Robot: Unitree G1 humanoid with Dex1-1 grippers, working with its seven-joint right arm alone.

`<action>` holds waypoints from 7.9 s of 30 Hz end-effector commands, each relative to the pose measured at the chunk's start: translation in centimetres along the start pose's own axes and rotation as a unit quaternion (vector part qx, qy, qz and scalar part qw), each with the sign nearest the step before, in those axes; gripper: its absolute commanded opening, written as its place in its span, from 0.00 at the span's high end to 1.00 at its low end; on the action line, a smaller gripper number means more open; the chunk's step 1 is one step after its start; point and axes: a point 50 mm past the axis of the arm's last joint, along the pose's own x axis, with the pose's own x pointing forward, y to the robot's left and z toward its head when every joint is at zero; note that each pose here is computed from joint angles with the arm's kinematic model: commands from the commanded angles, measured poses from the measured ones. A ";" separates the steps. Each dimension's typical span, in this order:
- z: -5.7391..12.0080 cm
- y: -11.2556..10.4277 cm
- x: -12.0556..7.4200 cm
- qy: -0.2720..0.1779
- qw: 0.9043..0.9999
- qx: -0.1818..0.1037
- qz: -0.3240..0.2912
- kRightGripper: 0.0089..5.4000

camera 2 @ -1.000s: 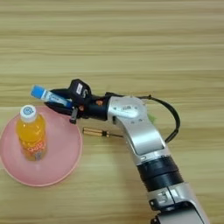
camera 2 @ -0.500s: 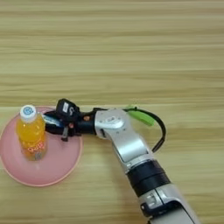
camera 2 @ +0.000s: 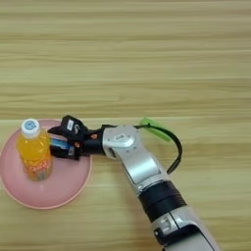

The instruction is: Move the objects on the table

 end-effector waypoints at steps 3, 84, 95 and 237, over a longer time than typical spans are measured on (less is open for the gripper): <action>2.9 -1.7 -0.4 -0.034 0.998 -0.057 -0.025 0.43; 7.3 1.0 -1.4 -0.123 0.987 -0.090 0.059 0.00; 7.5 1.1 -1.0 -0.143 0.984 -0.083 0.061 0.19; 9.5 -2.7 -4.7 -0.233 0.969 -0.083 -0.030 0.01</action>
